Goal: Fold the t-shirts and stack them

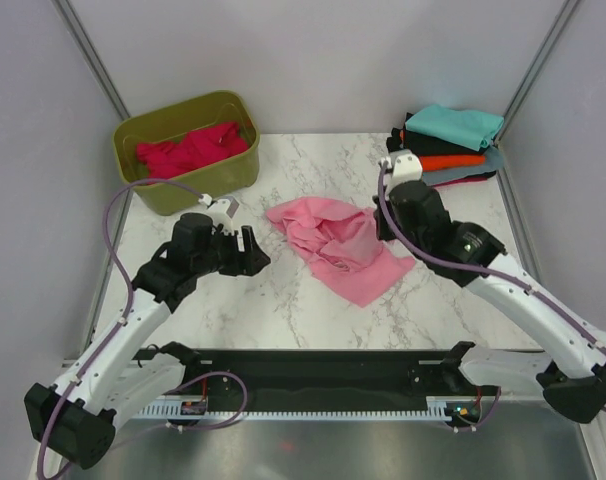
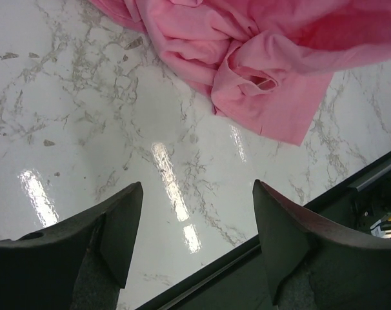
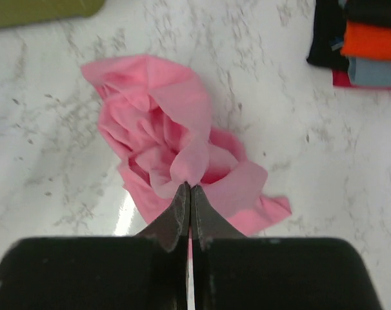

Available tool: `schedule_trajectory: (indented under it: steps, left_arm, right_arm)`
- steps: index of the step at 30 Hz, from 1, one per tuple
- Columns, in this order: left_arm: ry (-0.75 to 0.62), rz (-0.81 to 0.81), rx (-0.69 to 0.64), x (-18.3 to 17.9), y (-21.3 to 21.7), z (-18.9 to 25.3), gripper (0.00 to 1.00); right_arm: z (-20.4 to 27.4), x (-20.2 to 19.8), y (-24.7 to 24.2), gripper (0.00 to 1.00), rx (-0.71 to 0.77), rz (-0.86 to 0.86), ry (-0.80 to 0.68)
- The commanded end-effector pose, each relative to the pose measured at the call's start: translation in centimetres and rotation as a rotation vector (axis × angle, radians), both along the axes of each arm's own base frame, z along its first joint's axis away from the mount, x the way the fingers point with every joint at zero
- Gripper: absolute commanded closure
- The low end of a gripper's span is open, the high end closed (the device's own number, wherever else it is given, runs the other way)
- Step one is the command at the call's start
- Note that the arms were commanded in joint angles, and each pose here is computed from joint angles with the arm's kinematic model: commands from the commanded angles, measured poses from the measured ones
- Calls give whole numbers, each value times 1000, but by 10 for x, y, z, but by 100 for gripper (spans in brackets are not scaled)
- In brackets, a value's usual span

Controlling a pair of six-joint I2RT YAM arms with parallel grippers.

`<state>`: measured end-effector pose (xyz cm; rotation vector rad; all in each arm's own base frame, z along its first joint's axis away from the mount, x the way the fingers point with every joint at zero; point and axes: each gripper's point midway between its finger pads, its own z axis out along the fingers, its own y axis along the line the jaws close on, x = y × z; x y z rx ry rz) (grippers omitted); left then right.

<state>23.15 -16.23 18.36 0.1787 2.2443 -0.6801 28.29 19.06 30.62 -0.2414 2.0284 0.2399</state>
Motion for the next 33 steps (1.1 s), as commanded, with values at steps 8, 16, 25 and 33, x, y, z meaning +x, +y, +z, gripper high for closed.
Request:
schedule_trajectory:
  steps: [8, 16, 25, 33]
  left_arm:
    - [60, 234, -5, 46, 1, -28, 20]
    - [35, 316, 128, 142, -14, -45, 17]
    - [31, 359, 107, 214, -35, -83, 8]
    - [36, 374, 99, 253, -38, -102, 25]
  right_arm:
    - [-43, -48, -70, 100, 208, -224, -60]
    - [-78, -64, -57, 100, 313, -184, 31]
    - [-77, -67, -59, 100, 273, -148, 18]
    - [-93, -68, -51, 100, 247, -117, 66]
